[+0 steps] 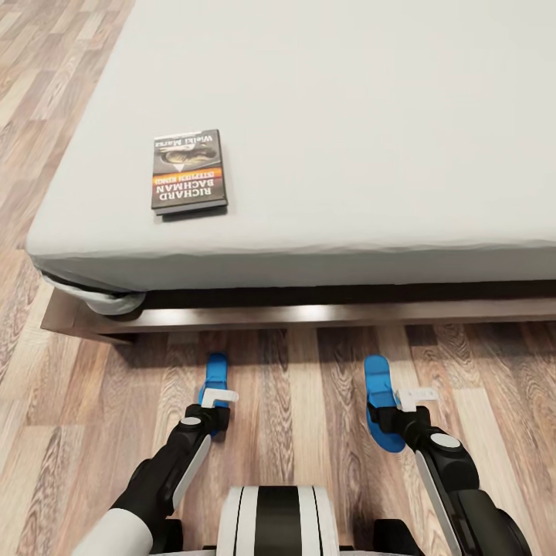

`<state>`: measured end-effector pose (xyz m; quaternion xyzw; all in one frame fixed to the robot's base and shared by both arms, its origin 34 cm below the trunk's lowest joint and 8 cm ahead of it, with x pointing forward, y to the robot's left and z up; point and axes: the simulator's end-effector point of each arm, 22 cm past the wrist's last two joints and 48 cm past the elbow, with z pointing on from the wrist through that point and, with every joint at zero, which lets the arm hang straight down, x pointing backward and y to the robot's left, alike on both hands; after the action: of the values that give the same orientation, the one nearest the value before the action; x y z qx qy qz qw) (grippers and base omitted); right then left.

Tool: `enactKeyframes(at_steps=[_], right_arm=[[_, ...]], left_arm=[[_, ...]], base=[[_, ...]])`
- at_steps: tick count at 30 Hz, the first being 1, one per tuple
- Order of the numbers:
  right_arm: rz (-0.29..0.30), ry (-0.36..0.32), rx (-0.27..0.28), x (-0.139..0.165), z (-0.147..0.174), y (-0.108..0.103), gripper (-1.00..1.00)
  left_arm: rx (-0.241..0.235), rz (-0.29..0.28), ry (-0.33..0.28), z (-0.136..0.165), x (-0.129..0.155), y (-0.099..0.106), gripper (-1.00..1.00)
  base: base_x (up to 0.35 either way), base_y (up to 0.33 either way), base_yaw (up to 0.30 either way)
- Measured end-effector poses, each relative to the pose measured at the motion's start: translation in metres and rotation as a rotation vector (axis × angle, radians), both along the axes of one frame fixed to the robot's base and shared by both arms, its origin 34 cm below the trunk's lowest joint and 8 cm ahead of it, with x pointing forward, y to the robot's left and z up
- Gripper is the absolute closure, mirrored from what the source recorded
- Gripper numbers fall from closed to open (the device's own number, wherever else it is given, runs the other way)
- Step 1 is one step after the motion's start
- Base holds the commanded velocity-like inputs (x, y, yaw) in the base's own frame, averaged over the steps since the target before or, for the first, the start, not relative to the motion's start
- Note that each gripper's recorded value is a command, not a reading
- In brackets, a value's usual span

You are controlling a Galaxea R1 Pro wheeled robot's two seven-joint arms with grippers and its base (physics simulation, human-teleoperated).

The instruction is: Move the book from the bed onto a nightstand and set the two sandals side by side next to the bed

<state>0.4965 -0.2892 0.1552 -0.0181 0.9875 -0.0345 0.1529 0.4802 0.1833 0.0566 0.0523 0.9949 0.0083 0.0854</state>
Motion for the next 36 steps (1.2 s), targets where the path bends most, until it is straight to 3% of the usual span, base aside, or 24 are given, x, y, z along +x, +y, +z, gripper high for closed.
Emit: enactKeyframes(at_steps=[18,25,36], right_arm=[[0.001,0.033,0.001,-0.011,-0.014,0.000,1.00],[0.002,0.041,0.000,-0.014,-0.018,0.000,1.00],[0.001,0.040,-0.001,-0.014,-0.017,-0.001,1.00]], left_arm=[[-0.001,0.001,0.023,-0.013,-0.012,0.000,1.00],[-0.016,0.019,-0.075,-0.012,0.005,-0.001,1.00],[-0.024,0.023,-0.091,-0.011,0.008,-0.004,1.00]], base=[[0.021,0.000,0.000],[0.000,0.000,0.000],[0.081,0.000,0.000]])
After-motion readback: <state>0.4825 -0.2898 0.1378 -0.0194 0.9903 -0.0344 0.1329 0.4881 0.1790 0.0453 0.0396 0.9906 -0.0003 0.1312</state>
